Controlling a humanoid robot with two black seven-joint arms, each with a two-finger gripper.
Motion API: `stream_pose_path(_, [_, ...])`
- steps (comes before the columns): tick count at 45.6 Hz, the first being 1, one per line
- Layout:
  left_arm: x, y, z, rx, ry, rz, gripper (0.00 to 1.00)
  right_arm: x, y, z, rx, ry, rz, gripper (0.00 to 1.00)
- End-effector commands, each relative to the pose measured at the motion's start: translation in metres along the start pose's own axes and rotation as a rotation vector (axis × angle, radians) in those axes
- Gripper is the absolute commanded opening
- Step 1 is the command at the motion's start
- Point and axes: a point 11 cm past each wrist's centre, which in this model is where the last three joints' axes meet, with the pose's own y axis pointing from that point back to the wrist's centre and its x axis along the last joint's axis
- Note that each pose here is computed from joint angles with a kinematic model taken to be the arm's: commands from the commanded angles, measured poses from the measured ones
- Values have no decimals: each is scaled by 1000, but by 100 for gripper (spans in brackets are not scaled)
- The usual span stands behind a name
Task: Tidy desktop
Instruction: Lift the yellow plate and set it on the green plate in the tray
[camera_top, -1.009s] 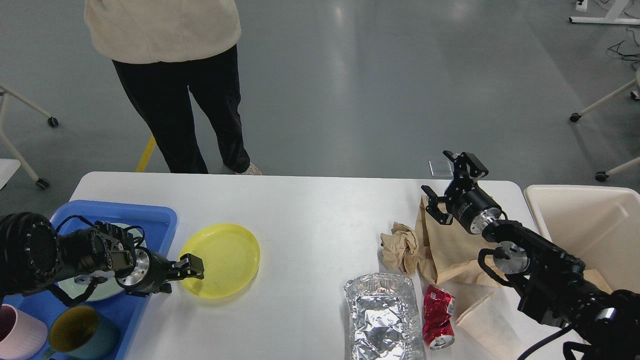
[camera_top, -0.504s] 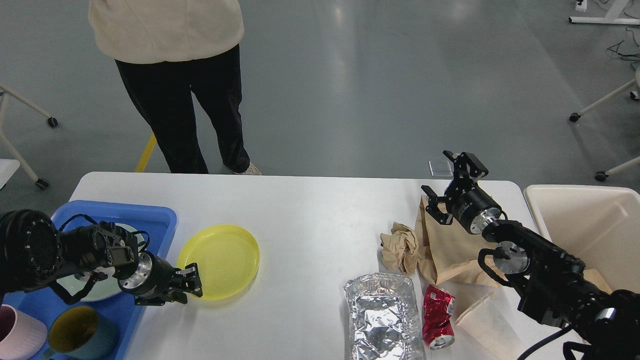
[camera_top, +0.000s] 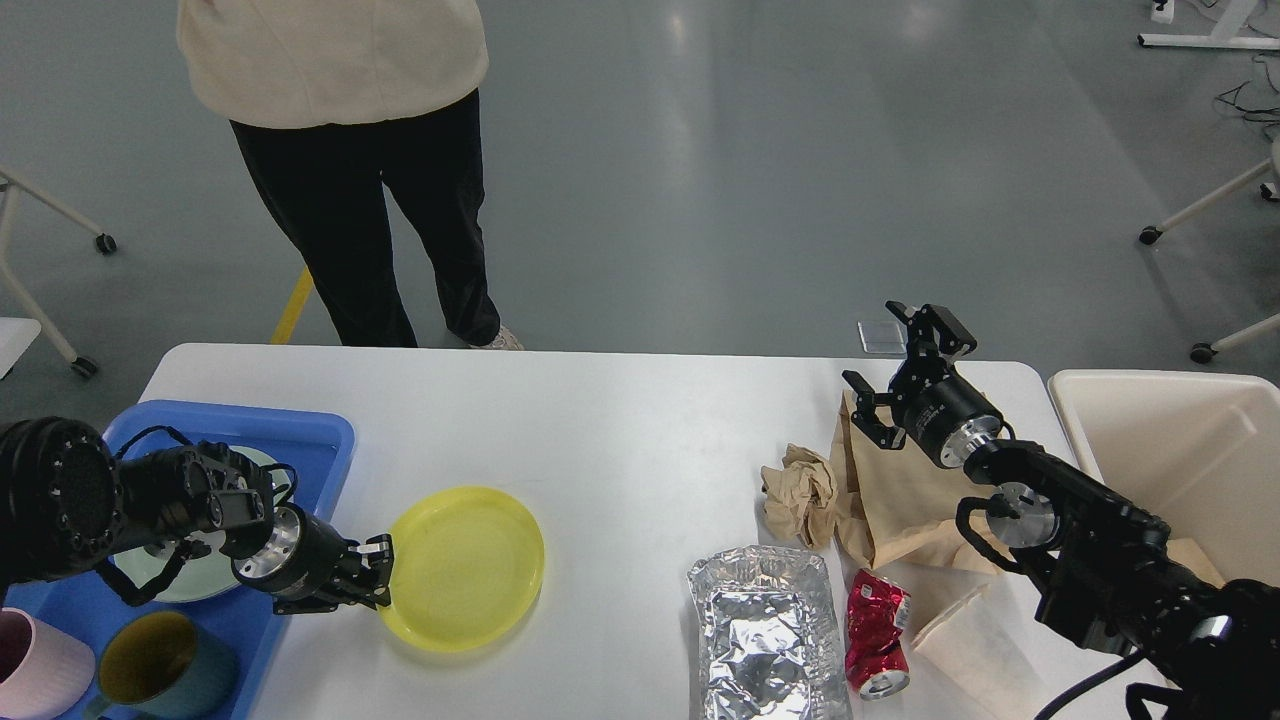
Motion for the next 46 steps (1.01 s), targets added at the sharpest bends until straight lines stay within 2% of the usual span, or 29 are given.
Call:
stream_pose_path(1, [-2,0,-1,1,5,-15,0,0,0,0,0,0,0,100])
stream_pose_path(14, [2,16,17,-20,11,-91,0,0,0,0,0,0,0,100])
stream_pose_path(22, [22,75,33,-30,45,-195,0,0,0,0,0,0,0,100])
stream_pose_path(31, [45,108,36,1,18,-116,0,0,0,0,0,0,0,100])
stream_pose_path(39, [59,131,15,66,32,-63,0,0,0,0,0,0,0,100])
stream_pose_path(46, [67,155,-25,123,94,-17,0,0,0,0,0,0,0,100])
